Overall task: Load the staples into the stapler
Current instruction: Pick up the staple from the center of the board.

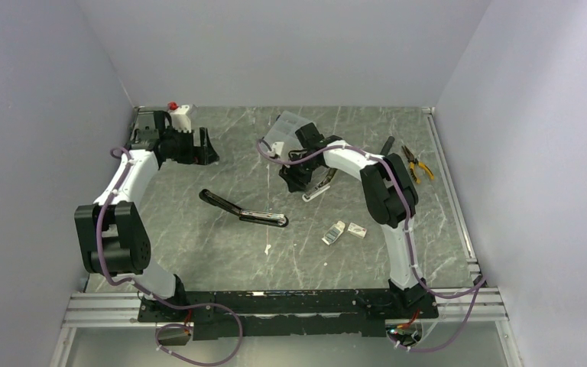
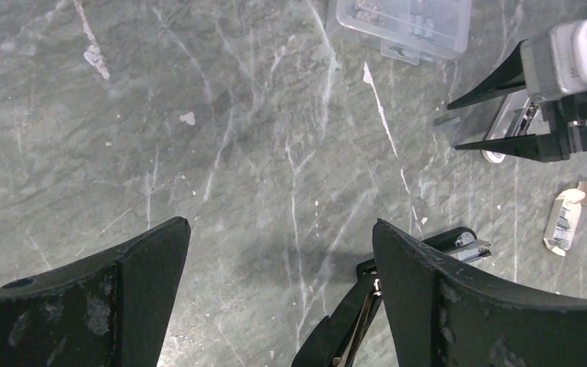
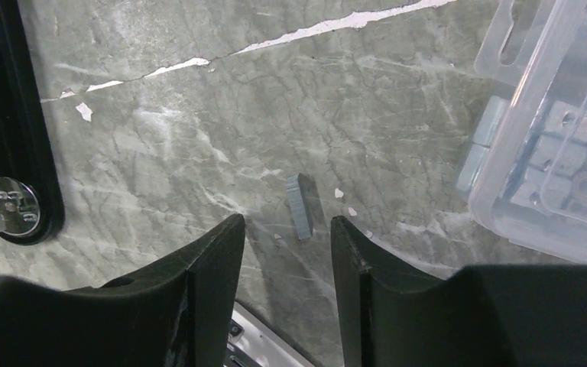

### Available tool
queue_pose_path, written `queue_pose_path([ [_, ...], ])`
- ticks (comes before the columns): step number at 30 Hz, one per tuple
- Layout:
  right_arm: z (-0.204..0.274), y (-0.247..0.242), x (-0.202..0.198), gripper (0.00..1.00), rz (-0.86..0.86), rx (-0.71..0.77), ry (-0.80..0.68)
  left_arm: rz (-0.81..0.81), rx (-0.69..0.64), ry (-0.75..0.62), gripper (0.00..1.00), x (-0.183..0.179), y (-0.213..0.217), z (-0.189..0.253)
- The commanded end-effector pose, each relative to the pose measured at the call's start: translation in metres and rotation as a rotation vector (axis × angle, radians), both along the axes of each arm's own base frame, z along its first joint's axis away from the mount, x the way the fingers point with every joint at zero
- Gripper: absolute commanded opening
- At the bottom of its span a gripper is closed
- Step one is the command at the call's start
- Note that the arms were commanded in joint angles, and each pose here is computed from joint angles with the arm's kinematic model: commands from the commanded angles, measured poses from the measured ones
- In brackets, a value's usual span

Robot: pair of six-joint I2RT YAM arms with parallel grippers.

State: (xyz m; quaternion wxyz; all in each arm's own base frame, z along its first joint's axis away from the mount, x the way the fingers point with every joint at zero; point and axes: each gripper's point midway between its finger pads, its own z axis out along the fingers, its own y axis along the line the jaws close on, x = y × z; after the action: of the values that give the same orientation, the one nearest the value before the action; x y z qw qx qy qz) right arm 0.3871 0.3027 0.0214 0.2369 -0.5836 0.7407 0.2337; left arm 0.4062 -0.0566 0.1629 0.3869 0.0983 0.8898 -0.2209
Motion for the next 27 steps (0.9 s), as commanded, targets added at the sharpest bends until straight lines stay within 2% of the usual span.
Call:
queue_pose_path([
  [1,0.003,0.001,0.006,0.46,0.031,-0.004,-0.047,-0.048,-0.037,-0.039,0.94,0.004,-0.009,0.019],
  [9,0.005,0.006,0.000,0.19,0.042,0.026,-0.080,-0.089,-0.065,0.027,0.94,0.006,-0.014,0.012],
  [14,0.018,0.008,-0.001,0.08,0.033,0.063,-0.117,-0.117,-0.134,0.133,0.94,0.012,-0.023,0.013],
  [21,0.063,0.009,-0.002,0.01,-0.002,0.135,-0.185,-0.171,-0.322,0.210,0.94,0.015,-0.054,0.027],
  [27,0.133,0.001,-0.010,0.02,-0.060,0.190,-0.259,-0.326,-0.495,0.327,0.94,-0.004,-0.128,0.045],
])
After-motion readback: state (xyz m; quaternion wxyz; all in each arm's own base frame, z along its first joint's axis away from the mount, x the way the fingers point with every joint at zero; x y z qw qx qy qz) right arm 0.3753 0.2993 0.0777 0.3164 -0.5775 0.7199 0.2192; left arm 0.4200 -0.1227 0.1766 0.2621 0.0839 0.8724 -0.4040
